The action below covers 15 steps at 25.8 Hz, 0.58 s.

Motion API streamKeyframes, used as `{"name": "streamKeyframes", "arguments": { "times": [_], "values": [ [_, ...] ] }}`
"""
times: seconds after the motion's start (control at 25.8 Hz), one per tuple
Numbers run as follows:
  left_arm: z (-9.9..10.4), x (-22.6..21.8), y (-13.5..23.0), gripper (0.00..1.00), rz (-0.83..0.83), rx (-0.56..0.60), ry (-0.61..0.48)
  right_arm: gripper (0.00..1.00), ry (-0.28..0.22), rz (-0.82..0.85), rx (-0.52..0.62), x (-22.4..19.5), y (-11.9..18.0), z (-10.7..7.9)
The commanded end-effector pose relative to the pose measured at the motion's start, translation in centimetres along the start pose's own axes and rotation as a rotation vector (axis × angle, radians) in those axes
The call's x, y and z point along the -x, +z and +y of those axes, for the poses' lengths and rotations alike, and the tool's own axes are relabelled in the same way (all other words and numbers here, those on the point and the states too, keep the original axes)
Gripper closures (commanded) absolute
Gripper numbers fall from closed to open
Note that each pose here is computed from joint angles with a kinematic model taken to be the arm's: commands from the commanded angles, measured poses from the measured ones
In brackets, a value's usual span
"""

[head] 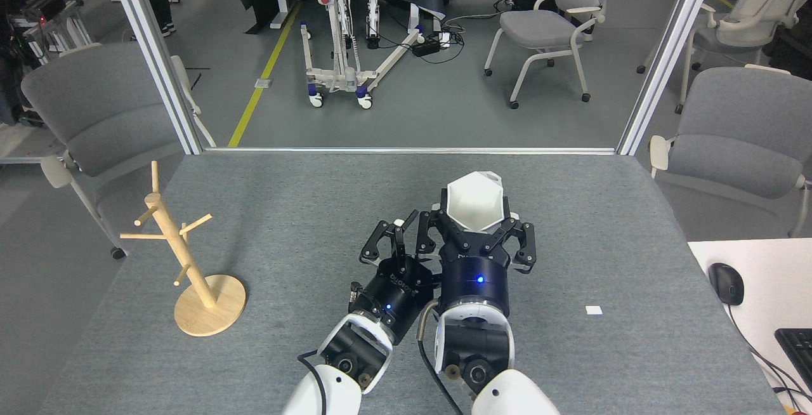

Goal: Hang cup on storage rack
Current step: 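Carry the cup toward the center and bring the left gripper to it, then grasp the cup with the left gripper and release the right gripper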

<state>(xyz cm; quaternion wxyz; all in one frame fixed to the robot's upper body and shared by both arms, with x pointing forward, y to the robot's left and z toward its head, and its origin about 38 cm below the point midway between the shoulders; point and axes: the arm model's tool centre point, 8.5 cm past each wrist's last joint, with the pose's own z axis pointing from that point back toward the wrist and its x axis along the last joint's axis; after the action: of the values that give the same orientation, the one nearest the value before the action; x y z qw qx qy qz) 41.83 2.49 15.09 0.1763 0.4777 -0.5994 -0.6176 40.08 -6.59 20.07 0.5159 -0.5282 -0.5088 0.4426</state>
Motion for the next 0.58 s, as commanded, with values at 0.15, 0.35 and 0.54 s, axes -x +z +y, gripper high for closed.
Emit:
{"name": "streamKeyframes", "arguments": {
  "times": [0.15, 0.35, 0.54],
  "values": [
    [0.6, -0.9, -0.4, 0.01, -0.099, -0.019, 0.047, 0.87, 0.008, -0.012, -0.027, -1.1, 0.6, 1.0],
    [-0.4, -1.3, -1.0, 0.01, -0.130, 0.013, 0.051, 0.87, 0.013, -0.013, -0.034, -1.2, 0.5, 1.3],
    [-2.4, -0.7, -1.7, 0.01, -0.110, 0.075, 0.046, 0.87, 0.000, -0.018, -0.037, -1.7, 0.7, 1.2]
  ]
}}
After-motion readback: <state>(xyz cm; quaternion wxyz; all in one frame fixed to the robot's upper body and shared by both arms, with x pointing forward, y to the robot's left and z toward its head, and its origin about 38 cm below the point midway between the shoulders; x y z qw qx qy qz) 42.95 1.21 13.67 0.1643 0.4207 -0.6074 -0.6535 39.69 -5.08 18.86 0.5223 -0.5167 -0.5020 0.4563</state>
